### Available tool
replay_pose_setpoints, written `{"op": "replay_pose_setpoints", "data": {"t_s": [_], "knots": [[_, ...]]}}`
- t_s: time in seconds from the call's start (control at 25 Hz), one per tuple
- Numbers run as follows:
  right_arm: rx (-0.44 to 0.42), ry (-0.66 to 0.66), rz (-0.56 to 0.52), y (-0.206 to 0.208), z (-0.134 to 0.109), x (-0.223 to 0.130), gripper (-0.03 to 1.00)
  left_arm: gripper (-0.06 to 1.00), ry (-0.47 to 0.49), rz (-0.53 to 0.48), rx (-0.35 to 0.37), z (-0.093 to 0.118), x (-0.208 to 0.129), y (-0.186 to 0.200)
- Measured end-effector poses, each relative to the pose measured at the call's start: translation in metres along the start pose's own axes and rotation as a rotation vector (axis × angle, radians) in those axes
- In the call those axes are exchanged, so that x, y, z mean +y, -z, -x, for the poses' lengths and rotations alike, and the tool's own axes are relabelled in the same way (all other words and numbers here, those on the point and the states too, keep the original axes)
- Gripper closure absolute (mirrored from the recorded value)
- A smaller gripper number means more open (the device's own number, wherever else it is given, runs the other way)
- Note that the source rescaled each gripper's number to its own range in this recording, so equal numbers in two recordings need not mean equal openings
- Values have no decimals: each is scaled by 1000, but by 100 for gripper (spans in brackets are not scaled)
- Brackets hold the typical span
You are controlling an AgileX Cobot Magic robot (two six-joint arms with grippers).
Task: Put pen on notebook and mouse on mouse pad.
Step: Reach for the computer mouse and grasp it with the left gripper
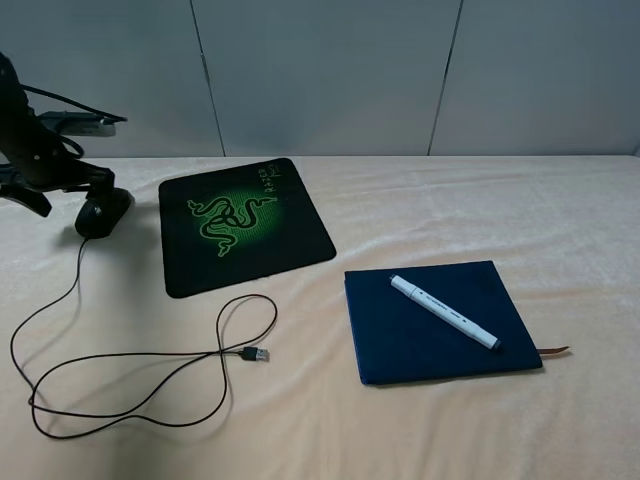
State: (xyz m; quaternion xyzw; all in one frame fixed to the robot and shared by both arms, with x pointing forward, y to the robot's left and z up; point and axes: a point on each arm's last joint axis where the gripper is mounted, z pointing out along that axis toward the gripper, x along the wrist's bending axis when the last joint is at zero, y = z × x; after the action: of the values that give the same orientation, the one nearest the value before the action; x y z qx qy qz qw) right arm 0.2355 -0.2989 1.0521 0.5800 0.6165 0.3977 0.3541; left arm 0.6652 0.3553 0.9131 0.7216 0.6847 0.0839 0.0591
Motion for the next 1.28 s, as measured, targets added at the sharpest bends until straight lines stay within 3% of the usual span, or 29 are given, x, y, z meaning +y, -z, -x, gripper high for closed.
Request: {"op": "replay_pose_setpoints", "data": {"t_s": [0.16, 0.8, 1.28], "knots": [[0, 0, 0, 0, 0, 0, -3, -1, -12, 7, -4, 10, 4, -8], [0, 0, 0, 0, 0, 0, -3, -1, 28, 68, 4, 8, 16, -14], [0, 0, 3, 0, 0, 0, -3, -1, 32, 24, -4, 9, 12, -32]]}}
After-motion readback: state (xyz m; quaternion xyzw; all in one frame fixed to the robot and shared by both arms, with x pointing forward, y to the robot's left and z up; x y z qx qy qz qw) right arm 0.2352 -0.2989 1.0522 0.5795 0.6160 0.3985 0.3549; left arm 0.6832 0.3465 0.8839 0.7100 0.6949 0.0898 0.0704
